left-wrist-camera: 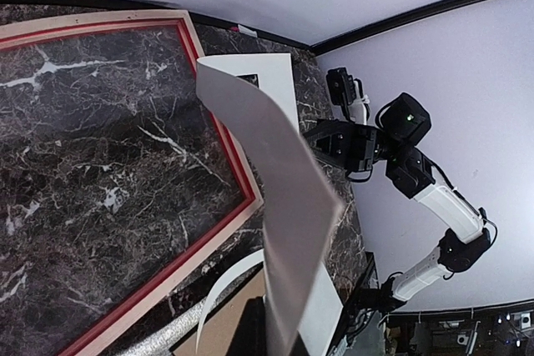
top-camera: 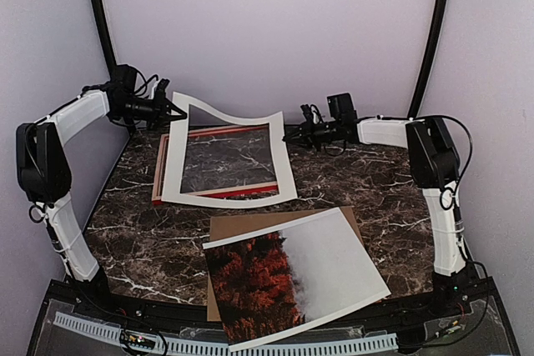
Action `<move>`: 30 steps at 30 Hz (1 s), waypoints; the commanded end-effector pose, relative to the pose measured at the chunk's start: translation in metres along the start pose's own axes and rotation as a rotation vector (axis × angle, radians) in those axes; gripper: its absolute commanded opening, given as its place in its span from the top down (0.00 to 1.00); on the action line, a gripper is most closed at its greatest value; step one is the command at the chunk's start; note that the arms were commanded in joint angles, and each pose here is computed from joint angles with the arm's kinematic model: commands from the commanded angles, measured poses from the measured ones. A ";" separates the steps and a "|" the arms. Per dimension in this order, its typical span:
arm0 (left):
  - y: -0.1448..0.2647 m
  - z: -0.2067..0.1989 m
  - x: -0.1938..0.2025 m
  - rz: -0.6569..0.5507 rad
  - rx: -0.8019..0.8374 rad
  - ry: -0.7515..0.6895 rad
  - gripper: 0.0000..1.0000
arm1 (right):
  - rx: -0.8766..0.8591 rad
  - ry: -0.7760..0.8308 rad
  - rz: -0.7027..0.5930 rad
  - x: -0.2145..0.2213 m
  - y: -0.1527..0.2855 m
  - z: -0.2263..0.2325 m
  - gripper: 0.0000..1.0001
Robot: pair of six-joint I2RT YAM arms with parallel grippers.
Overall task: Put the photo into the frame
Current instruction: Pass from the right arm to the left
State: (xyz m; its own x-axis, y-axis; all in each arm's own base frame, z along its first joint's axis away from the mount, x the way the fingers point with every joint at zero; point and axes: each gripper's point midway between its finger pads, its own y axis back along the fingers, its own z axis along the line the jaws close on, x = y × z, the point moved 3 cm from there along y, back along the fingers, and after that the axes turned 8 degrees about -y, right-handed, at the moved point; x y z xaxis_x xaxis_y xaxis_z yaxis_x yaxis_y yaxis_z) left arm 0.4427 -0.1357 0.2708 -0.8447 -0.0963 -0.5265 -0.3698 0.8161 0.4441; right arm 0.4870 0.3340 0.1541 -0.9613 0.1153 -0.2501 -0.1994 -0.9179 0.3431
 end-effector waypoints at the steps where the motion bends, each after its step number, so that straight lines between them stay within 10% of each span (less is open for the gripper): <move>1: 0.023 -0.020 -0.018 -0.061 0.004 -0.046 1.00 | -0.047 0.091 -0.054 -0.021 0.010 0.038 1.00; 20: 0.031 0.071 -0.072 -0.182 -0.071 0.072 1.00 | -0.048 0.051 -0.108 -0.067 -0.025 0.008 1.00; 30: -0.004 0.130 -0.068 -0.104 -0.102 0.117 1.00 | 0.033 0.030 -0.122 -0.059 -0.013 -0.030 0.67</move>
State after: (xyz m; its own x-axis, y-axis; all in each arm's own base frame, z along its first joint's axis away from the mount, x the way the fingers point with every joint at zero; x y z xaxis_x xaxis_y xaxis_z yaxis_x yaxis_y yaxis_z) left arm 0.5478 -0.0601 0.2079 -0.8427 -0.2780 -0.4611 -0.4940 0.7397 0.4569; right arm 0.5522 0.3418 0.1219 -0.9460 0.1964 -0.2578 -0.2792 -0.8978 0.3406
